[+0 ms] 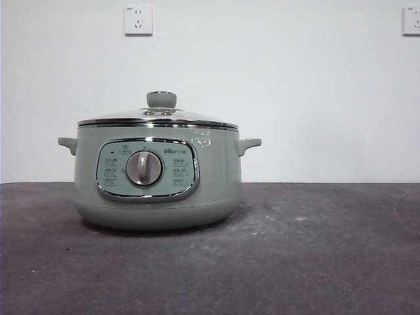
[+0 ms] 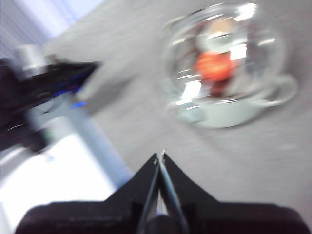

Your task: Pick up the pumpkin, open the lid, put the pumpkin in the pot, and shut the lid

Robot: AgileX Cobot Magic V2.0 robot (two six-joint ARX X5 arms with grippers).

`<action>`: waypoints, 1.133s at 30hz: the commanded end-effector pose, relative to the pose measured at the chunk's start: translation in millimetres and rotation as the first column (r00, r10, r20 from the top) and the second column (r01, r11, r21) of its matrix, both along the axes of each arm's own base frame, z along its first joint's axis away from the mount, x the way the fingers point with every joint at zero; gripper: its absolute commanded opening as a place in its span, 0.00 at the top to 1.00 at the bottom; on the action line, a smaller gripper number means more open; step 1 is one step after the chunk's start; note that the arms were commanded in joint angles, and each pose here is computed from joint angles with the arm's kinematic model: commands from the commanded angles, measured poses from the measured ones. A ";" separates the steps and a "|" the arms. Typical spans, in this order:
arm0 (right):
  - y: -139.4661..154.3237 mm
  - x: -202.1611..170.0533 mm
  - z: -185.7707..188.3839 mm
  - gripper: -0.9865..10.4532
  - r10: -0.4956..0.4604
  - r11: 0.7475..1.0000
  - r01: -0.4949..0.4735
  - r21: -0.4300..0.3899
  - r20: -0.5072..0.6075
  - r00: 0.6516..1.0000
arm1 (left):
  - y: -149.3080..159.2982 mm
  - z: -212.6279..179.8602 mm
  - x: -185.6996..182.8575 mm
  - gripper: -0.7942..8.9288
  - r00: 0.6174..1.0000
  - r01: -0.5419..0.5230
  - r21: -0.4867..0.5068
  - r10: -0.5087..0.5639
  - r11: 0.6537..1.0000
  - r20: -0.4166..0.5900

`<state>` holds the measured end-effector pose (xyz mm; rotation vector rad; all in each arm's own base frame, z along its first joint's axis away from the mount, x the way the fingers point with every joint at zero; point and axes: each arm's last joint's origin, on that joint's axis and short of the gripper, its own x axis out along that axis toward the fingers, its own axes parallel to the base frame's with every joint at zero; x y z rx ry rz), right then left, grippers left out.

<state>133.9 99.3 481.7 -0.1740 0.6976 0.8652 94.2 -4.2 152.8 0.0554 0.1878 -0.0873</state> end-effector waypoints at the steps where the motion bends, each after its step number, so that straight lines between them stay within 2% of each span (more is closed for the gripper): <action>1: -26.3 -12.9 21.1 0.91 -0.082 0.993 0.060 0.103 0.219 0.972 | 0.3 -4.7 0.2 0.92 1.000 -0.006 -0.009 0.005 1.000 -0.020; 3: -44.3 -27.4 28.1 0.91 -0.123 0.978 0.059 0.202 0.320 0.939 | 0.3 -4.7 0.2 0.92 1.000 -0.005 -0.010 0.005 1.000 -0.020; 4: -52.7 -34.9 26.2 0.91 -0.156 0.971 0.078 0.226 0.352 0.923 | 0.3 -4.7 0.2 0.92 1.000 -0.006 -0.009 0.006 1.000 -0.020; 6: -66.9 -48.5 14.9 0.91 -0.233 0.963 0.147 0.226 0.422 0.876 | 0.3 -4.7 0.2 0.92 1.000 -0.006 -0.009 0.005 1.000 -0.020; 8: -75.4 -56.1 -2.4 0.91 -0.288 0.954 0.197 0.227 0.503 0.815 | 0.3 -4.7 0.2 0.92 1.000 -0.006 -0.009 0.005 1.000 -0.020; 12: -81.3 -62.9 -34.2 0.91 -0.340 0.939 0.228 0.257 0.602 0.723 | 0.3 -4.7 0.2 0.92 1.000 -0.006 -0.009 0.005 1.000 -0.020; 15: -82.5 -61.6 -66.4 0.91 -0.360 0.932 0.228 0.283 0.638 0.681 | 0.3 -4.7 0.2 0.92 1.000 -0.006 -0.009 0.005 1.000 -0.020; 17: -82.4 -59.2 -90.7 0.91 -0.370 0.927 0.225 0.299 0.641 0.672 | 0.3 -4.7 0.2 0.92 1.000 -0.006 -0.009 0.005 1.000 -0.020; 20: -82.2 -54.6 -129.4 0.91 -0.397 0.915 0.235 0.329 0.618 0.679 | 0.3 -4.6 0.2 0.92 1.000 -0.006 -0.009 0.005 1.000 -0.020; 25: -85.8 -50.8 -190.5 0.91 -0.537 0.843 0.374 0.387 0.549 0.640 | 0.3 -4.6 0.2 0.92 1.000 -0.006 -0.009 0.005 1.000 -0.020; 28: -86.0 -50.4 -221.0 0.91 -0.561 0.826 0.381 0.416 0.530 0.636 | 0.3 -4.6 0.2 0.92 1.000 -0.006 -0.009 0.005 1.000 -0.020; 31: -87.6 -48.8 -247.4 0.91 -0.614 0.788 0.434 0.436 0.508 0.605 | 0.3 -4.6 0.2 0.92 1.000 -0.006 -0.009 0.005 1.000 -0.020; 34: -88.1 -46.1 -270.2 0.91 -0.650 0.759 0.470 0.451 0.468 0.599 | 0.3 -4.7 0.2 0.92 1.000 -0.006 -0.009 0.006 1.000 -0.020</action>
